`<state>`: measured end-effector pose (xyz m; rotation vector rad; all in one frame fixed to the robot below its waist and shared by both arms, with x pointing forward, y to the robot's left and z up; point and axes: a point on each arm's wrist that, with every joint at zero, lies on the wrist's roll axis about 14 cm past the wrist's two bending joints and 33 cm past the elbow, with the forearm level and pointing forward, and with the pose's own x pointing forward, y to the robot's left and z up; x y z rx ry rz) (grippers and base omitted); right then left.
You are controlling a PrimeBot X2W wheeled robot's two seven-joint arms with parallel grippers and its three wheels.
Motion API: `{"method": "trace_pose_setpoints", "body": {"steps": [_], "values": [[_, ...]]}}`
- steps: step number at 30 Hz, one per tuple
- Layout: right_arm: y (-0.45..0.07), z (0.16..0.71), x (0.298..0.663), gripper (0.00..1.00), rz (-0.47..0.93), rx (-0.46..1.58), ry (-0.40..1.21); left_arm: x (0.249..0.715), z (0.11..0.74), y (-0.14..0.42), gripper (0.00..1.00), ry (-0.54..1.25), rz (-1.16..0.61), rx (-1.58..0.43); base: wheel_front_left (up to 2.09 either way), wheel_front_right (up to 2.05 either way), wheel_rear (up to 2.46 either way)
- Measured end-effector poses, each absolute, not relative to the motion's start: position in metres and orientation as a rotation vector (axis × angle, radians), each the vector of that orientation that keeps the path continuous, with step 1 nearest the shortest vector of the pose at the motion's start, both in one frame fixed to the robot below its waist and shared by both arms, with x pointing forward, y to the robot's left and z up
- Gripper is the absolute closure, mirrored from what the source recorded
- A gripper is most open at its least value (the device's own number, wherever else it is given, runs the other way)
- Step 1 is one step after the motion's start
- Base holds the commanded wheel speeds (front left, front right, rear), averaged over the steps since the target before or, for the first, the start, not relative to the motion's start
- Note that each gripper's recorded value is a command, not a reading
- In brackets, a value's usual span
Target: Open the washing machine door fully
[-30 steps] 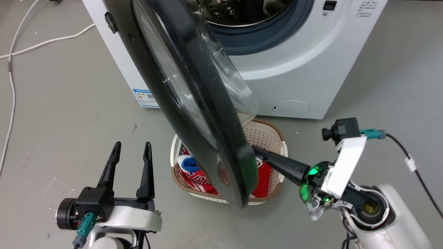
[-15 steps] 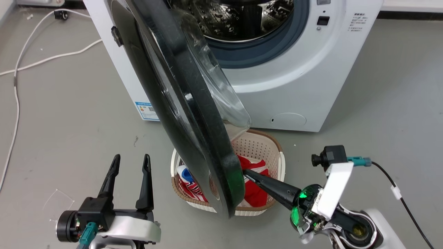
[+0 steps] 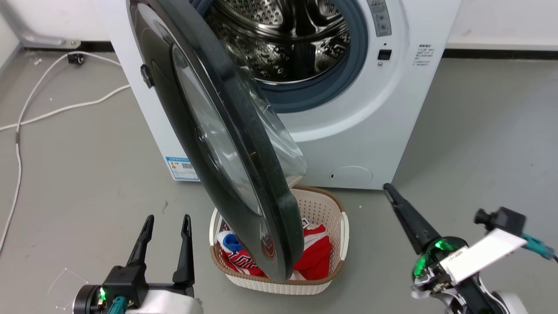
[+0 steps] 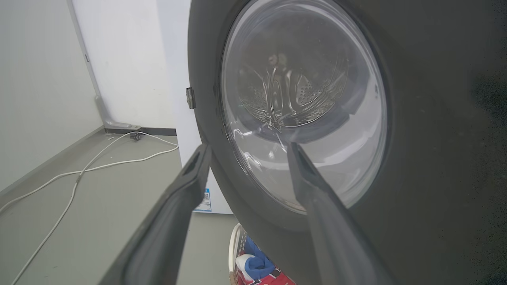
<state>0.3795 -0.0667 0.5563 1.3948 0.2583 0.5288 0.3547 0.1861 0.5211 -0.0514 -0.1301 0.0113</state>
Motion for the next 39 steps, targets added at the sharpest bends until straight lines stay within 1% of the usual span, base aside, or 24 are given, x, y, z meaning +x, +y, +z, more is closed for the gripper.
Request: {"method": "trace_pose_setpoints", "body": {"steps": [5,8,10,14,17,19,22,29,30,31,32,39], "values": [[-0.094,0.57,0.373,1.0,0.412,1.241,0.056,0.348,0.524,0.184,0.0,-0.14,0.011,-0.052,0.0,0.0,0.0],[-0.113,0.575,0.371,1.0,0.333,1.079,-0.082,0.347,0.525,0.183,0.0,-0.144,0.008,-0.052,0.0,0.0,0.0],[-0.128,0.57,0.368,1.0,0.263,0.936,-0.167,0.345,0.525,0.182,0.0,-0.143,0.007,-0.052,0.0,0.0,0.0],[-0.147,0.563,0.369,1.0,0.201,0.589,-0.223,0.345,0.526,0.18,0.0,-0.148,0.004,-0.053,0.0,0.0,0.0],[-0.163,0.58,0.37,1.0,0.14,0.351,-0.309,0.345,0.526,0.179,0.0,-0.148,0.002,-0.053,0.0,0.0,0.0],[-0.167,0.587,0.368,1.0,0.119,0.223,-0.335,0.346,0.526,0.18,0.0,-0.147,0.003,-0.052,0.0,0.0,0.0],[-0.166,0.583,0.363,1.0,0.118,0.07,-0.323,0.346,0.525,0.179,0.0,-0.145,0.003,-0.053,0.0,0.0,0.0],[-0.179,0.561,0.357,1.0,0.079,-0.002,-0.255,0.347,0.523,0.178,0.0,-0.138,-0.002,-0.054,0.0,0.0,0.0],[-0.18,0.556,0.357,0.73,0.076,0.003,-0.239,0.348,0.523,0.178,0.0,-0.137,-0.001,-0.054,0.0,0.0,0.0],[-0.18,0.552,0.356,0.17,0.074,0.013,-0.227,0.348,0.523,0.178,0.0,-0.136,-0.001,-0.053,0.0,0.0,0.0],[-0.181,0.551,0.356,0.0,0.071,0.019,-0.222,0.348,0.523,0.178,0.0,-0.136,-0.001,-0.053,0.0,0.0,0.0],[-0.185,0.534,0.353,0.0,0.057,0.06,-0.172,0.348,0.522,0.178,0.0,-0.132,-0.002,-0.053,0.0,0.0,0.0]]}}
